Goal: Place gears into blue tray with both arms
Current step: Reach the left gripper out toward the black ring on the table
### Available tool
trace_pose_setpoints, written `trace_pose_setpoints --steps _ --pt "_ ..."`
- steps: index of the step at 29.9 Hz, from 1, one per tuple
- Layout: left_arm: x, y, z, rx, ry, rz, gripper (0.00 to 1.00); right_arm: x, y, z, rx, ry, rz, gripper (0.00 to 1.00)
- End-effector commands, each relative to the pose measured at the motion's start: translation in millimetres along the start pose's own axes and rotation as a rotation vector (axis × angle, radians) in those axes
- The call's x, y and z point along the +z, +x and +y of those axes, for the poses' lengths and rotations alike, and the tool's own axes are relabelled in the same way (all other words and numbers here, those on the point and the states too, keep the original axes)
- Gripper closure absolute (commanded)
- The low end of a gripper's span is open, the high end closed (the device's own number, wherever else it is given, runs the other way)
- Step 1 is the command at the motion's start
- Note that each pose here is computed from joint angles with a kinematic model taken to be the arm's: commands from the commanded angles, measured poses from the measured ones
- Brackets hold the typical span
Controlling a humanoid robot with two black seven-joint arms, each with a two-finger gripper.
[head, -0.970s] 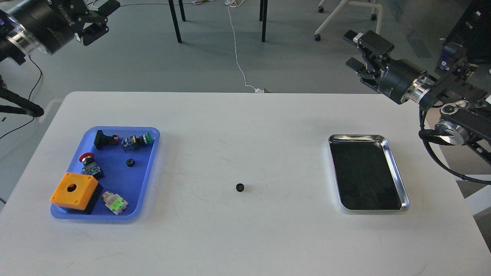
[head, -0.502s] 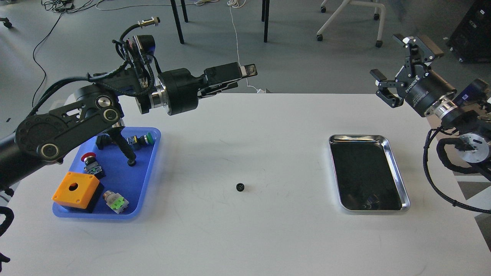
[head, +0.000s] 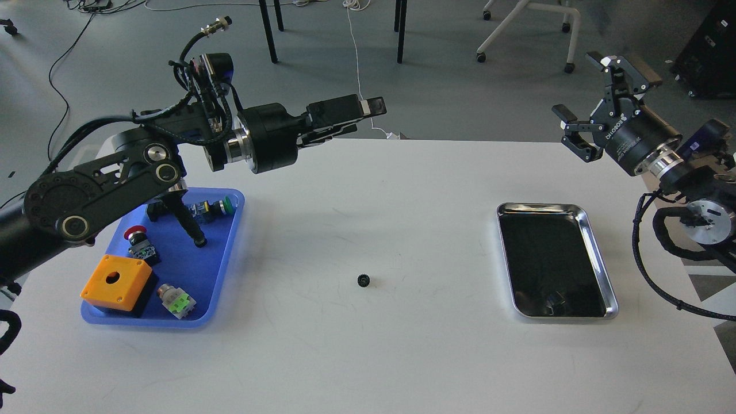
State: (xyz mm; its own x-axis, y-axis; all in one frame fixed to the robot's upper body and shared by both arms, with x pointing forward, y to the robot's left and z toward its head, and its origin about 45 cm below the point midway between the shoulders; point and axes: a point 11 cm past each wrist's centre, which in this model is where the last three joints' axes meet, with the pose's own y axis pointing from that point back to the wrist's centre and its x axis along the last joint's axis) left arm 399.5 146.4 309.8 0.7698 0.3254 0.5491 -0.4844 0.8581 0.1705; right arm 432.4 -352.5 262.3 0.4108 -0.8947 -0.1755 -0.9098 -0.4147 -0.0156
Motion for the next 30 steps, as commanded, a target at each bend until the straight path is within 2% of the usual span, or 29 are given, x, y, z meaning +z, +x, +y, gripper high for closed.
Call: trace_pose_setpoints --steps 1,20,21,30 --pt "0.0 0.0 0.0 0.0 0.0 0.0 0.02 -0.1 0.0 -0.1 0.0 0.0 0.0 0.01" --pt "0.0 0.0 0.0 0.0 0.0 0.0 0.02 -0.1 0.0 -0.1 0.0 0.0 0.0 0.01" --pt "-21.4 -99.5 -30.1 -0.31 0.076 -0.301 0.02 29.2 40.3 63.4 0.165 0.024 -0.152 0.01" --pt "-18.0 -97.6 -33.7 -0.256 0.051 -0.29 0.02 26.1 37.6 60.8 0.155 0.031 -0.154 0.01"
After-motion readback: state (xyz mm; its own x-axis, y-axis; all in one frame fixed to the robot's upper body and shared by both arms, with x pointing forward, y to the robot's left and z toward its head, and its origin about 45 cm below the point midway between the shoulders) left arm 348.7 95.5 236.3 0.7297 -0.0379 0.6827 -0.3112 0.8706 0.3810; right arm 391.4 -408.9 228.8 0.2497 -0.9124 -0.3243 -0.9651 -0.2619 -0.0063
